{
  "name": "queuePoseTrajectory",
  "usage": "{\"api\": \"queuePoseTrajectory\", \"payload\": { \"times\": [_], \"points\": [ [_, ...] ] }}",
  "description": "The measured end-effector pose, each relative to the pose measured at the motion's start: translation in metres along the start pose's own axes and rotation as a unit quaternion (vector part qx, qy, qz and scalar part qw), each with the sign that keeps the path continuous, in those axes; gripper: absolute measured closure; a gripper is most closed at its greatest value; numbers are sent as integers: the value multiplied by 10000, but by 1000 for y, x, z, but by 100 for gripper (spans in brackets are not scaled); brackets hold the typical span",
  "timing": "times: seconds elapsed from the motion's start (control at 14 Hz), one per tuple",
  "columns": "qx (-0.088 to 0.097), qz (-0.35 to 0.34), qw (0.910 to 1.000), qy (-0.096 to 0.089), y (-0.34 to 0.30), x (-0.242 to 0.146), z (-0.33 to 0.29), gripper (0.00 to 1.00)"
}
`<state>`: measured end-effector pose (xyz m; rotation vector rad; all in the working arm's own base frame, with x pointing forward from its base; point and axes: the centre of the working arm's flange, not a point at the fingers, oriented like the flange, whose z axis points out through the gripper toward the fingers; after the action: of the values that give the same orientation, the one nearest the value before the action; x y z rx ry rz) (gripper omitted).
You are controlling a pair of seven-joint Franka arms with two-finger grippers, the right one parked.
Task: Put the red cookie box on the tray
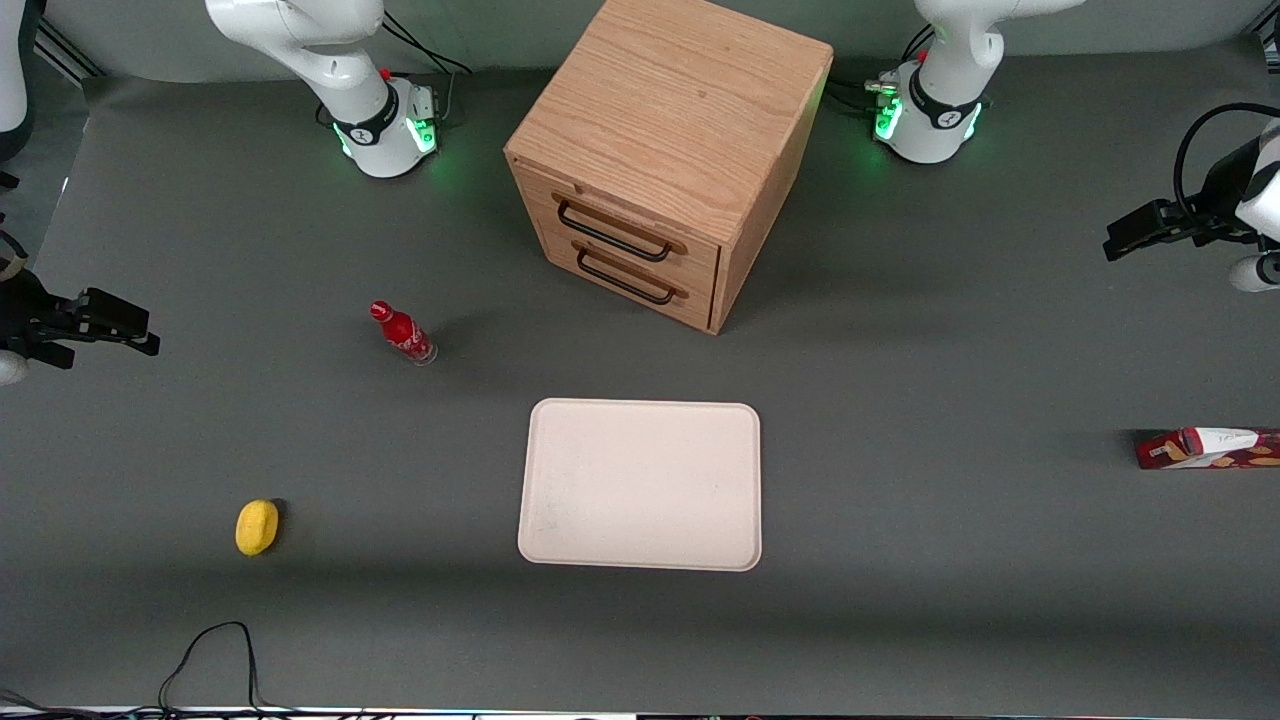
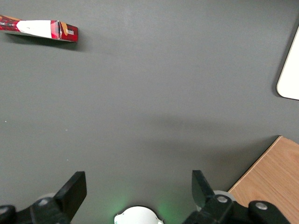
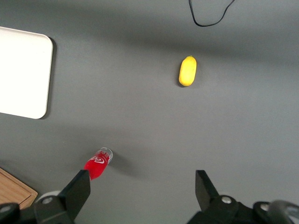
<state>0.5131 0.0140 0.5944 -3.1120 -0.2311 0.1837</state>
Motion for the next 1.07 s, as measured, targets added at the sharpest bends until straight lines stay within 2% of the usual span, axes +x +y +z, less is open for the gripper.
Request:
{"api": "queuePoseTrajectory", "payload": {
  "times": [0.29,0.64,1.07],
  "points": [
    [1,25,10000,17,3,0,-2,0],
    [22,-11,10000,-65,-1,6,-2,0],
    [44,-44,10000,-10,-6,7,-11,0]
  ]
}}
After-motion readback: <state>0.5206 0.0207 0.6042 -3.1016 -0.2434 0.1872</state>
